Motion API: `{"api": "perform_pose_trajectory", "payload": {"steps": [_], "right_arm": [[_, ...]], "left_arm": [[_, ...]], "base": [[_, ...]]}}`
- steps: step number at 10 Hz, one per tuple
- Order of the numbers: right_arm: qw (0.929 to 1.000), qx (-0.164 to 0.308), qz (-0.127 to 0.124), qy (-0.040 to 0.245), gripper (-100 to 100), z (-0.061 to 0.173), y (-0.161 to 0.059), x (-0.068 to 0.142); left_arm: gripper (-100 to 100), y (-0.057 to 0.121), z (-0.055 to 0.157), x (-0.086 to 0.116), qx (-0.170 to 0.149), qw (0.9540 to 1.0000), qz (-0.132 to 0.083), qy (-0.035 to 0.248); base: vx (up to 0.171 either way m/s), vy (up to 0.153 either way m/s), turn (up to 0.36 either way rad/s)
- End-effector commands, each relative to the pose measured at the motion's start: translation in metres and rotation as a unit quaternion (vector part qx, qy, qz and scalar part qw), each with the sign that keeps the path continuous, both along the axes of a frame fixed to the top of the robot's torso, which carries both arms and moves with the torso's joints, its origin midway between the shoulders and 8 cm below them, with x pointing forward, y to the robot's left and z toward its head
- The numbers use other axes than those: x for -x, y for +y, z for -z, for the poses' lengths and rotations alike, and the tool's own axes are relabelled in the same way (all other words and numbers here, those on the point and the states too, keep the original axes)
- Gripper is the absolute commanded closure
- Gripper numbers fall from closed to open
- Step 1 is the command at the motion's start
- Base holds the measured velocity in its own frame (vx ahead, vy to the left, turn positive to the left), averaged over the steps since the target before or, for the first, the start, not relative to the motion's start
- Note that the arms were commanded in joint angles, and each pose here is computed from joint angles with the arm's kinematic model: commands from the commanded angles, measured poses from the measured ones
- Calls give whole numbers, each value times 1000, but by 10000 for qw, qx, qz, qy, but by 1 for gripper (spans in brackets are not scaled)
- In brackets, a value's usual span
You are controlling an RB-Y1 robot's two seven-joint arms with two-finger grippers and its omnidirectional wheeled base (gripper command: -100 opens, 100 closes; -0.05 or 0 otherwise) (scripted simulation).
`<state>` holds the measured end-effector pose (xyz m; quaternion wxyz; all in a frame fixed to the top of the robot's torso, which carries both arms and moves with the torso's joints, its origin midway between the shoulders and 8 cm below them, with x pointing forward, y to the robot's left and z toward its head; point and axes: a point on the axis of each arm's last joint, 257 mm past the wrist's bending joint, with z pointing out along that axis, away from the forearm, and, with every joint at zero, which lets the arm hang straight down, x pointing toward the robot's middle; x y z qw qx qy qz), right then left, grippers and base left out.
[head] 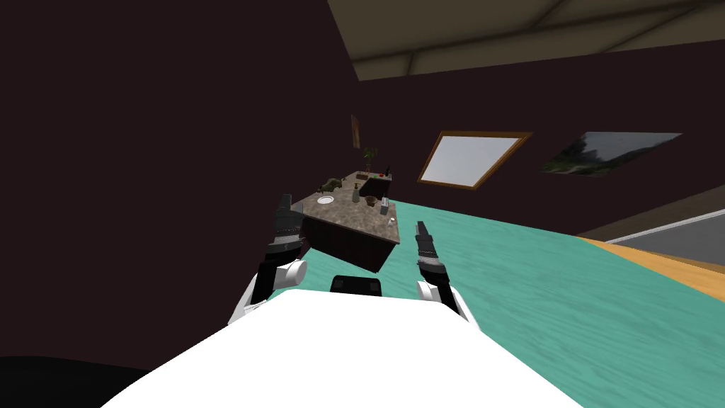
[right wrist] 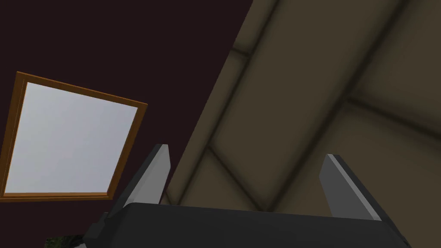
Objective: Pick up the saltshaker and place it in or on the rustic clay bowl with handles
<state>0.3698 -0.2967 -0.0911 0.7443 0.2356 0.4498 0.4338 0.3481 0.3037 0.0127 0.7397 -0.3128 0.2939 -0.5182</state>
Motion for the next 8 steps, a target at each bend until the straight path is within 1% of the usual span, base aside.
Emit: {"api": "perform_pose_trajectory", "payload": {"steps": [1, 2, 3, 4, 5, 6, 7, 8], "right_arm": [[9998, 174, 117, 74, -100, 9, -6, 0], [9984, 429, 299, 220, -100, 23, -15, -1], [9983, 449, 309, 219, -100, 23, -15, -1], [9957, 700, 489, 369, -100, 37, -25, -1], [9954, 728, 503, 368, -100, 37, -25, -1], [9915, 981, 681, 522, -100, 51, -36, -1], [9911, 1010, 695, 521, -100, 51, -36, -1], [9861, 1248, 860, 676, -100, 66, -46, 0]], "left_arm": [[0, 0, 0, 0, 0, 10000, 0, 0], [0, 0, 0, 0, 0, 10000, 0, -1], [0, 0, 0, 0, 0, 10000, 0, 0], [0, 0, 0, 0, 0, 10000, 0, -1], [0, 0, 0, 0, 0, 10000, 0, 0], [0, 0, 0, 0, 0, 10000, 0, -1], [0, 0, 0, 0, 0, 10000, 0, 0], [0, 0, 0, 0, 0, 10000, 0, -1]], "base": [[34, 56, -55], [28, 51, -117], [24, 54, -48], [27, 73, -75], [29, 69, -70], [37, 67, -126], [28, 66, -59], [39, 90, -100]]}}
